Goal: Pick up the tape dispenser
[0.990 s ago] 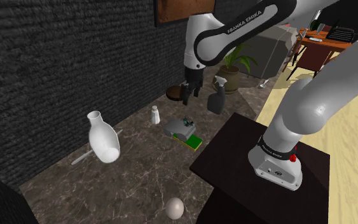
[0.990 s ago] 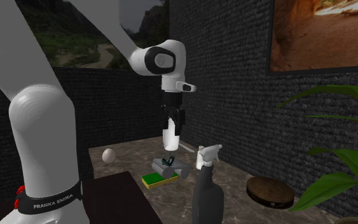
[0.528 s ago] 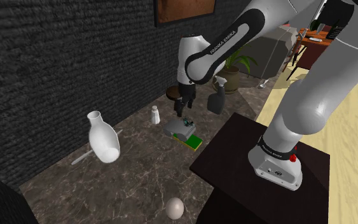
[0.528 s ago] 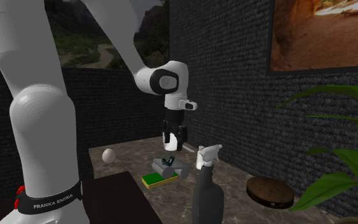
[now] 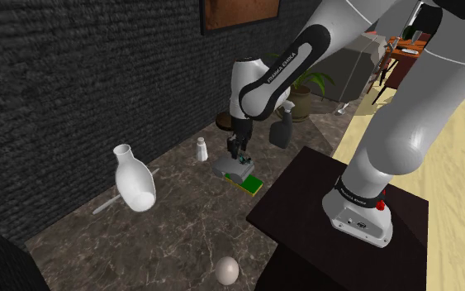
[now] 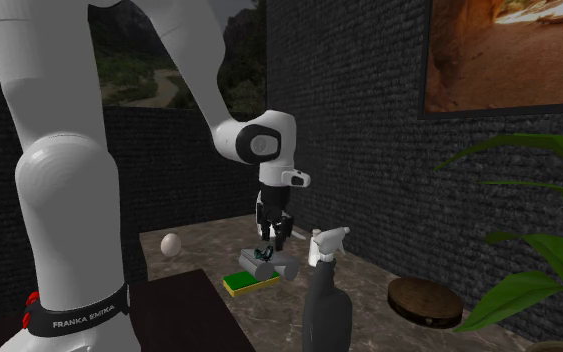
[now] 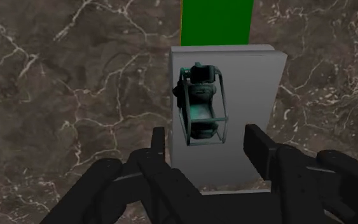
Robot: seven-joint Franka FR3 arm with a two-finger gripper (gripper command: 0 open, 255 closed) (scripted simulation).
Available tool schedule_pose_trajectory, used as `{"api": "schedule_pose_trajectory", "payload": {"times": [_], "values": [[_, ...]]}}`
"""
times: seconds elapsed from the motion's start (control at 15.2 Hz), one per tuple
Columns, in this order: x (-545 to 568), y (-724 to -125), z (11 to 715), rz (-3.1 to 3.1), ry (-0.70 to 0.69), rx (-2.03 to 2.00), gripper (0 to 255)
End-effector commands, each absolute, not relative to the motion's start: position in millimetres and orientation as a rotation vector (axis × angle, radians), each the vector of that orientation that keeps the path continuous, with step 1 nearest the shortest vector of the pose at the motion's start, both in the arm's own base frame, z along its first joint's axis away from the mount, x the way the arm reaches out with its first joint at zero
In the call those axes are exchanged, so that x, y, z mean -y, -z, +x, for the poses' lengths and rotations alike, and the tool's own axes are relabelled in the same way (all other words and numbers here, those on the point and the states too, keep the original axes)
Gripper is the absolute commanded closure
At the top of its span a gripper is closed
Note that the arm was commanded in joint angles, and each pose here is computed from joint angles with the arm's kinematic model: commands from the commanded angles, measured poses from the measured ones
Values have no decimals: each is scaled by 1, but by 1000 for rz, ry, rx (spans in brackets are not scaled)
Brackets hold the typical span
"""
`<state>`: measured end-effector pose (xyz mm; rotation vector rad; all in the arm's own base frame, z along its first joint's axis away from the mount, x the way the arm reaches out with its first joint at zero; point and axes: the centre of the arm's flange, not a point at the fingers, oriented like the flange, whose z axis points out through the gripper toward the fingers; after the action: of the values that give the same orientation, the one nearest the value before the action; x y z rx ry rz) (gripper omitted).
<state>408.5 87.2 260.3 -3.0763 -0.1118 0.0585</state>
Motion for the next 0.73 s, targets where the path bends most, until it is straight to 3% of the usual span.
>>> {"api": "schedule_pose_trajectory", "payload": {"times": [0.0,0.66], "values": [[-87,-260,409,-3076,-58,112,255],[-88,-270,408,-3076,-58,112,255]]}}
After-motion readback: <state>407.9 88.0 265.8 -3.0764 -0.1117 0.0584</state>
